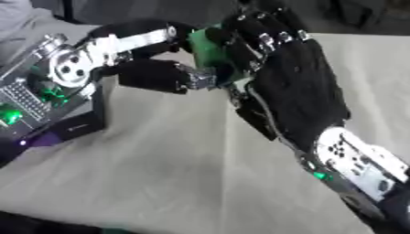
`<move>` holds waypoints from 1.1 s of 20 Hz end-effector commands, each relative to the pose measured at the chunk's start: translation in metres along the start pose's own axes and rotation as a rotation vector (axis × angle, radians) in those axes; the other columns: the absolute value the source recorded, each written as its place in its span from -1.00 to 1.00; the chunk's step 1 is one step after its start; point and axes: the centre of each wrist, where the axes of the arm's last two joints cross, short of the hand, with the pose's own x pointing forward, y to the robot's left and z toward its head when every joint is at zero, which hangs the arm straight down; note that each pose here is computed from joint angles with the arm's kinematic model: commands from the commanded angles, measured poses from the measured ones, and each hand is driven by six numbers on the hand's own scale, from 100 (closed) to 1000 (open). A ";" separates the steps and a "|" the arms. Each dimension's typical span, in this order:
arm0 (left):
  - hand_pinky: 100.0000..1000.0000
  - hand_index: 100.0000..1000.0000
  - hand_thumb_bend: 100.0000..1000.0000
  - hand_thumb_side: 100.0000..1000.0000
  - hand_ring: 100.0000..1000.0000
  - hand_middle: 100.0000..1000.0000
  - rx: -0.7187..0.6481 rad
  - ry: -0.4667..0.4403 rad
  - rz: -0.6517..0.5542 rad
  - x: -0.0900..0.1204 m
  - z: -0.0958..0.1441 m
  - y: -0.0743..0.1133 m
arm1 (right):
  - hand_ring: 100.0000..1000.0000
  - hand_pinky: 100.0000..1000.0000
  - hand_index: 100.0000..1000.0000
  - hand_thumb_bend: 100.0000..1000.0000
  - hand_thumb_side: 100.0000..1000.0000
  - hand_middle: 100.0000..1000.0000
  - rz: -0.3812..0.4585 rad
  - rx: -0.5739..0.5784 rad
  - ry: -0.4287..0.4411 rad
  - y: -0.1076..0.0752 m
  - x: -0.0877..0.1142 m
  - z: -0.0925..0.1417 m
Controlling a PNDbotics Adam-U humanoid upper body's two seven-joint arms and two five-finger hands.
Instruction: Pick up the objects with one hand, pass them to the other hand, and then place them into the box on the other side of the table.
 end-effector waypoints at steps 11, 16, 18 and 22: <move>0.82 0.55 -1.00 0.20 0.72 0.33 0.063 0.062 0.099 -0.001 -0.009 0.004 | 0.19 0.56 0.10 -0.69 -1.00 -0.04 -0.028 -0.033 -0.034 -0.006 -0.003 0.002; 0.48 -0.30 -1.00 -0.45 0.14 -0.39 0.095 0.073 0.129 -0.007 -0.011 0.007 | 0.48 0.66 0.41 -0.08 -1.00 0.39 -0.044 0.007 -0.043 -0.003 -0.002 0.009; 0.46 -0.40 -1.00 -0.49 0.08 -0.47 0.137 0.102 0.150 -0.020 -0.014 0.012 | 0.55 0.71 0.50 -0.18 -0.98 0.53 -0.053 0.050 -0.060 -0.003 -0.003 0.013; 0.48 -0.47 -1.00 -0.50 0.04 -0.53 0.201 0.146 0.175 -0.045 -0.020 0.016 | 0.63 0.75 0.62 -0.27 -0.80 0.67 -0.050 0.112 -0.080 -0.004 -0.009 0.016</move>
